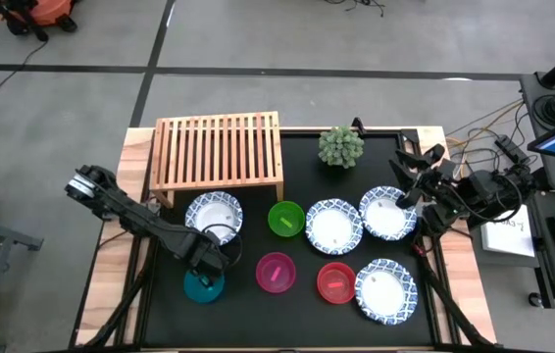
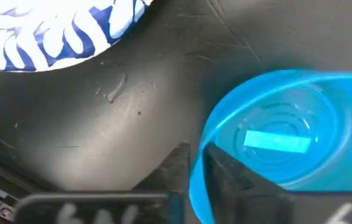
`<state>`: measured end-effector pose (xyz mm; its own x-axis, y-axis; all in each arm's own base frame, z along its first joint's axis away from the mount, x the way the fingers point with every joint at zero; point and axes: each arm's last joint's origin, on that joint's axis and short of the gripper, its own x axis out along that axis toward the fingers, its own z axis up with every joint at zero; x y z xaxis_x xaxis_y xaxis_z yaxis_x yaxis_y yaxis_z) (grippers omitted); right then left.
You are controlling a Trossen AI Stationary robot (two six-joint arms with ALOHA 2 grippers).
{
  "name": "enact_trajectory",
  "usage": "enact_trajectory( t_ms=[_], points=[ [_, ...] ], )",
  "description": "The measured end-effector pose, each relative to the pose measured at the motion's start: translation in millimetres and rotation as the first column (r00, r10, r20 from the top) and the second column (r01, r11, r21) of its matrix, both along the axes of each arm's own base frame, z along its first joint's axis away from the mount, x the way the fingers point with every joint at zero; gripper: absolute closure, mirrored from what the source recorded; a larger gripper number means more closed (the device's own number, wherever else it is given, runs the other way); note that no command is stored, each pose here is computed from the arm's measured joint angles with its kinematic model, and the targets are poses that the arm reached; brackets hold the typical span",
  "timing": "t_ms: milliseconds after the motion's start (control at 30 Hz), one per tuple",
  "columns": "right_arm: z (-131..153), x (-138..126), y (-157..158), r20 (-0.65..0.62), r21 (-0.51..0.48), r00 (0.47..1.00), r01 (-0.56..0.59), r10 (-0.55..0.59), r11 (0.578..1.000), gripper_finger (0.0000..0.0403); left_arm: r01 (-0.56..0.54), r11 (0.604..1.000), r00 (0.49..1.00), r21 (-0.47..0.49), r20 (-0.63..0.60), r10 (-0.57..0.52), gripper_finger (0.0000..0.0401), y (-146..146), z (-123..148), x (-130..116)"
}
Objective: Place and stack bowls onto a shelf
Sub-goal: Put the blue bowl on the shelf
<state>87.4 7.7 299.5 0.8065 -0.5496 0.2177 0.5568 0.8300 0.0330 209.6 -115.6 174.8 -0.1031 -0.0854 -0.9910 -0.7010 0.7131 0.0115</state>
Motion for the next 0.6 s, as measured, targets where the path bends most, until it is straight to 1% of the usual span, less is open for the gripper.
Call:
enact_trajectory(
  t_ms=[100, 200, 300, 367, 400, 467, 500, 533, 600],
  points=[
    [0, 0, 0, -0.003, -0.001, 1.0, 0.0, 0.0, 1.0, 0.0255, 0.011, 1.0, 1.0, -0.013, 0.013, -0.011, 0.0393, -1, 5, 2],
    [-1, 0, 0, -0.013, -0.005, 1.0, 0.0, 0.0, 1.0, 0.0255, 0.056, 0.997, 0.997, -0.051, 0.053, -0.053, 0.0399, -5, 18, 8],
    [-1, 1, 0, -0.016, -0.006, 1.0, -0.001, 0.0, 1.0, 0.0255, 0.166, 0.982, 0.979, -0.088, 0.134, -0.154, 0.04, -11, 42, 17],
    [-1, 1, 0, -0.016, -0.006, 1.0, 0.0, 0.0, 1.0, 0.0255, 0.264, 0.959, 0.946, -0.102, 0.222, -0.237, 0.04, -15, 63, 25],
    [-1, 1, 0, -0.016, -0.006, 1.0, 0.0, 0.0, 1.0, 0.0255, 0.31, 0.946, 0.923, -0.093, 0.267, -0.276, 0.04, -16, 74, 29],
    [-1, 1, 0, -0.016, -0.006, 1.0, -0.001, 0.001, 1.0, 0.0255, 0.378, 0.925, 0.873, -0.036, 0.348, -0.343, 0.0401, -15, 98, 38],
    [-1, 1, 0, -0.016, -0.006, 1.0, 0.0, 0.0, 1.0, 0.0255, 0.393, 0.919, 0.851, 0.005, 0.376, -0.366, 0.0401, -12, 109, 41],
    [-1, 1, 0, -0.016, -0.006, 1.0, 0.0, 0.0, 1.0, 0.0255, 0.396, 0.917, 0.834, 0.057, 0.396, -0.385, 0.0401, -8, 122, 45],
    [-1, 1, 0, -0.016, -0.006, 1.0, 0.0, 0.0, 1.0, 0.0255, 0.37, 0.914, 0.82, 0.166, 0.404, -0.405, 0.0401, 6, 144, 49]
  ],
)
